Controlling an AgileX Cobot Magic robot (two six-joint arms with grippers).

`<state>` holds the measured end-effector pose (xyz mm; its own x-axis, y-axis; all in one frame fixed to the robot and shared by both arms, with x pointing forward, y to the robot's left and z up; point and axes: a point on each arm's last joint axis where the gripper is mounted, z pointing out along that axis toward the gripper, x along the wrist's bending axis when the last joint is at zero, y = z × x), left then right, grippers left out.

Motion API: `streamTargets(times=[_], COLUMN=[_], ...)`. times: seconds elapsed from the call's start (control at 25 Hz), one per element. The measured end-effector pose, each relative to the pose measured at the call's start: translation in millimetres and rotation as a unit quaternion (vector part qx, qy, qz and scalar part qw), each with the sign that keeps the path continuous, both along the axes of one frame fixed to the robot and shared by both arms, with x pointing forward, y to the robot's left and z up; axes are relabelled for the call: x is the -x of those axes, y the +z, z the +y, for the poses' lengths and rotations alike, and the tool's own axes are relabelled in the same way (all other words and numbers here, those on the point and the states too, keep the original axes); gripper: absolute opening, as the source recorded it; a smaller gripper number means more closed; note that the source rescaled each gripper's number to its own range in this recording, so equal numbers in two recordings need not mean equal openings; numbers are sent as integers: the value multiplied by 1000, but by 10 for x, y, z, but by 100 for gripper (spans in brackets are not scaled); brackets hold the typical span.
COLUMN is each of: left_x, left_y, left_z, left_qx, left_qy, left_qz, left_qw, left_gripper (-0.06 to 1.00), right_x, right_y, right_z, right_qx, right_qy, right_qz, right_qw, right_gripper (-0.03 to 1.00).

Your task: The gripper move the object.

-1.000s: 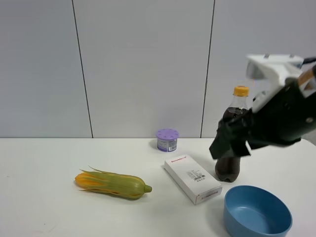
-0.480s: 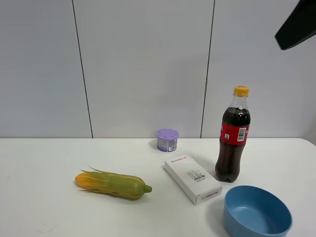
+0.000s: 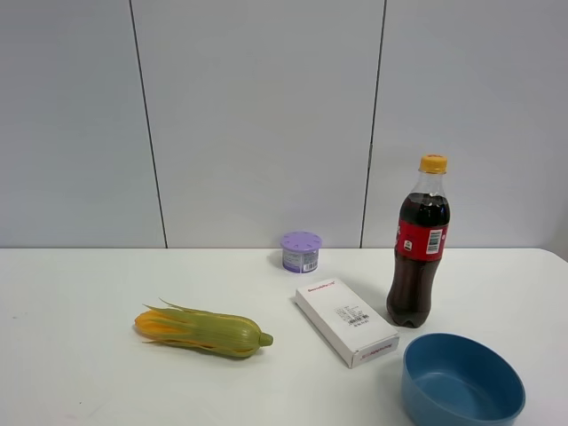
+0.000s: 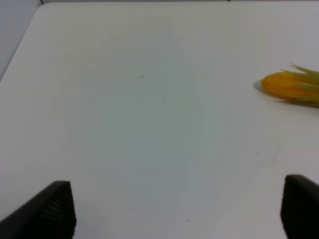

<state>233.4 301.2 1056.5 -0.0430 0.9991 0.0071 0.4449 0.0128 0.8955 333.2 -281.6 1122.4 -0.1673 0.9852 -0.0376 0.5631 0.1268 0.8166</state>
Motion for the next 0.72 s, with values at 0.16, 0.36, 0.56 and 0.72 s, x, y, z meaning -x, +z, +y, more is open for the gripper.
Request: streamTargets(times=[0.16, 0.36, 0.56, 0.72], left_x=[0, 0, 0, 0], left_y=[0, 0, 0, 0], left_z=[0, 0, 0, 0], left_qx=[0, 0, 0, 0], left_qy=[0, 0, 0, 0], left_qz=[0, 0, 0, 0], left_qw=[1000, 1000, 1000, 1000], left_gripper=[100, 100, 100, 100], right_x=[245, 534, 658, 697], right_y=[-309, -588, -727, -731], right_z=[-62, -153, -198, -231], right_qx=[-21, -22, -30, -35], right_qy=[-13, -23, -32, -75], right_qz=[34, 61, 44, 28], right_qw=[999, 998, 998, 996], right_gripper=[77, 77, 77, 77])
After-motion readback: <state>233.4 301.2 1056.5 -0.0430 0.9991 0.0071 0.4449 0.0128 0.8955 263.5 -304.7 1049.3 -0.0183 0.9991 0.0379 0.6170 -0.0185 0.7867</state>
